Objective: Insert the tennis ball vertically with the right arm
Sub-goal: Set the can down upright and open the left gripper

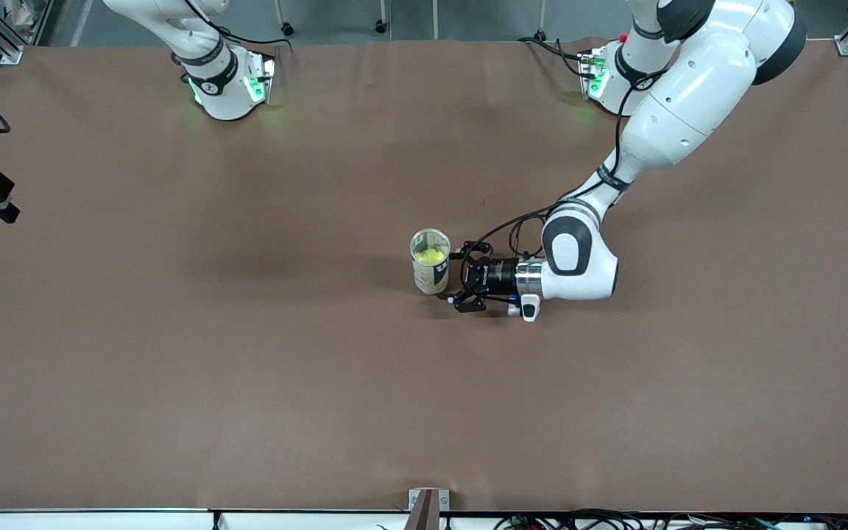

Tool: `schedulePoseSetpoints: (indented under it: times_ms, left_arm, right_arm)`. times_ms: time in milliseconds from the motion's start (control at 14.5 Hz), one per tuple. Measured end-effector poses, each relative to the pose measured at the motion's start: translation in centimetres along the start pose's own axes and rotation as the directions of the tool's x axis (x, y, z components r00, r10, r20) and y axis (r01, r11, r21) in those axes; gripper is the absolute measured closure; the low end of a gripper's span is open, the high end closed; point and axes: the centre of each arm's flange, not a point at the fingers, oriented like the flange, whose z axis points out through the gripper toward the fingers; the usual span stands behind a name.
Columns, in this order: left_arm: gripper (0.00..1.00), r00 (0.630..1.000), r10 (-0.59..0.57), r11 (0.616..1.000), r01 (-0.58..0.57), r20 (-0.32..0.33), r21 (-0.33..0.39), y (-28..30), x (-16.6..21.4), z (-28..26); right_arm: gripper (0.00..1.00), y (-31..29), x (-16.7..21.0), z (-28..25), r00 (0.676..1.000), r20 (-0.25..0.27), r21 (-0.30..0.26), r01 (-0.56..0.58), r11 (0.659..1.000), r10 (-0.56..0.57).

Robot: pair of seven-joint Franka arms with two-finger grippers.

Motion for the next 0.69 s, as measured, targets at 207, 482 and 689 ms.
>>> schedulePoseSetpoints:
  times_ms: [207, 482, 689]
  left_arm:
    - [0.00, 1.000, 0.004, 1.000, -0.004, -0.014, 0.019, -0.5, 0.6, -0.1]
    - [0.00, 0.999, 0.022, 0.999, -0.021, -0.037, 0.044, -0.8, 1.3, -0.4]
    - [0.00, 0.997, 0.044, 0.997, -0.040, -0.064, 0.064, -0.9, 1.9, -0.8]
  right_arm:
    - [0.00, 0.3, 0.0, 0.0, 1.000, 0.000, -0.001, -0.005, 1.000, 0.005]
    - [0.00, 0.0, 0.0, -0.1, 1.000, -0.002, 0.000, 0.000, 1.000, 0.000]
    - [0.00, 0.1, 0.0, -0.1, 1.000, -0.002, 0.000, -0.001, 1.000, 0.001]
